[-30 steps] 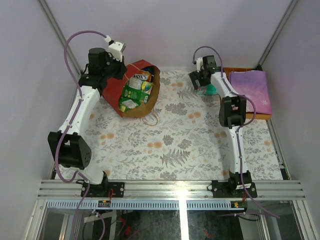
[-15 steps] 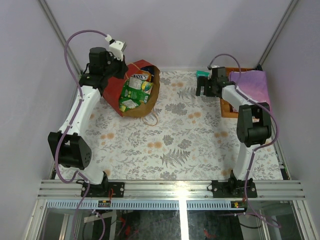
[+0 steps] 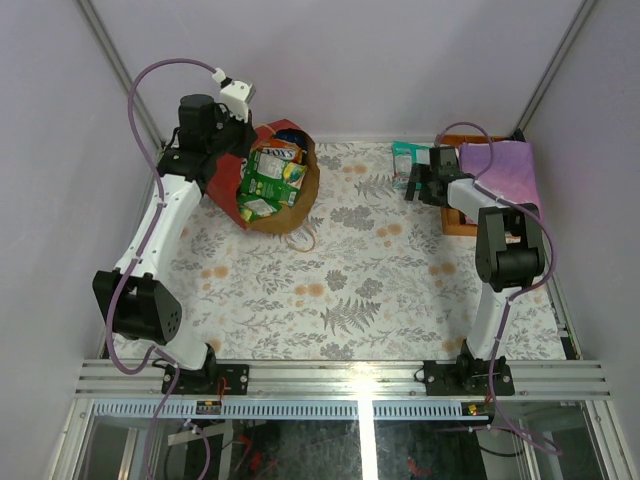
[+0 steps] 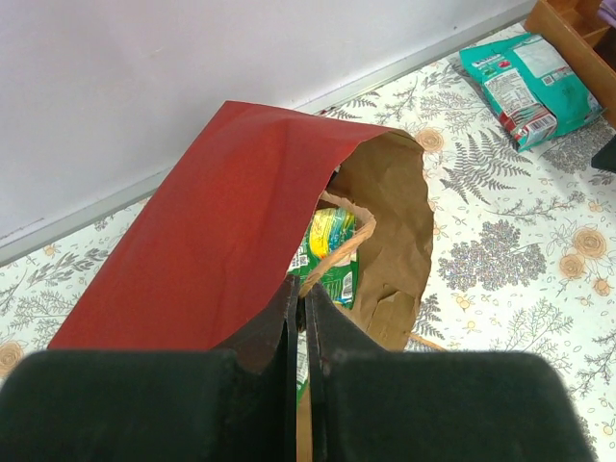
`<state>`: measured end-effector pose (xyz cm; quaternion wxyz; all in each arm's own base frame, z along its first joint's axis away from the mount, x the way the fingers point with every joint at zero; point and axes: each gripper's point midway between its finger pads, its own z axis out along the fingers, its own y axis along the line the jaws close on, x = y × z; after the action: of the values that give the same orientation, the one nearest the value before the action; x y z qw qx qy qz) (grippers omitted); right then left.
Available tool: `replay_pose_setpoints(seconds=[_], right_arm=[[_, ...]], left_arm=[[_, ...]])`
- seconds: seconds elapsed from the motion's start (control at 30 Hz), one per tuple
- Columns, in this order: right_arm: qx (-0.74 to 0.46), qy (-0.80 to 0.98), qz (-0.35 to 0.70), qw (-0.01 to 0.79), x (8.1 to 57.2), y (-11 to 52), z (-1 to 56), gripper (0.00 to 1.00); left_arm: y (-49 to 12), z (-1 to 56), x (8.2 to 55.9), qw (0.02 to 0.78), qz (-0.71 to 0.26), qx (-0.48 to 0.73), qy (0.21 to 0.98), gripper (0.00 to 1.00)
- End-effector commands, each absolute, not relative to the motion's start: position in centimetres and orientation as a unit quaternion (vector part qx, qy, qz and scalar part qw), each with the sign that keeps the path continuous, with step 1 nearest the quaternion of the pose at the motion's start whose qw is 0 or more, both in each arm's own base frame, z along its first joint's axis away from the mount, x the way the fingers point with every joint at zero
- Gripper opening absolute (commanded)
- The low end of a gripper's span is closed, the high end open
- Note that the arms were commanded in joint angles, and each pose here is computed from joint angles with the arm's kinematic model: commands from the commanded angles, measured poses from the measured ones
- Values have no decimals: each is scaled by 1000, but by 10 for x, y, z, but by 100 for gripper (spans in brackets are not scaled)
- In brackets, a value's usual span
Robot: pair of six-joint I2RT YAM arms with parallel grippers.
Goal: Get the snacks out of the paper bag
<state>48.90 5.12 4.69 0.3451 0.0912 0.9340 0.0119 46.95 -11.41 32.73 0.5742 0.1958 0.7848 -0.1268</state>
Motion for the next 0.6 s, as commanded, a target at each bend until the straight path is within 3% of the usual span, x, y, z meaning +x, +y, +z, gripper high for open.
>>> replay_pose_setpoints(seconds=[0.0, 0.37, 0.47, 0.57], right_arm=[[107, 922, -29, 370, 495, 34, 60, 99], [126, 917, -94, 366, 486, 7, 62, 100], [113, 910, -51, 395, 488, 25, 82, 99], [58, 889, 22, 454, 489, 82, 119, 99]], left_arm=[[-119, 357, 463, 609, -123, 207, 756, 0], [-123, 359, 457, 608, -130, 214, 754, 0], [-129, 358, 453, 604, -139, 223, 752, 0], [-134, 353, 448, 600, -142, 228, 754, 0]])
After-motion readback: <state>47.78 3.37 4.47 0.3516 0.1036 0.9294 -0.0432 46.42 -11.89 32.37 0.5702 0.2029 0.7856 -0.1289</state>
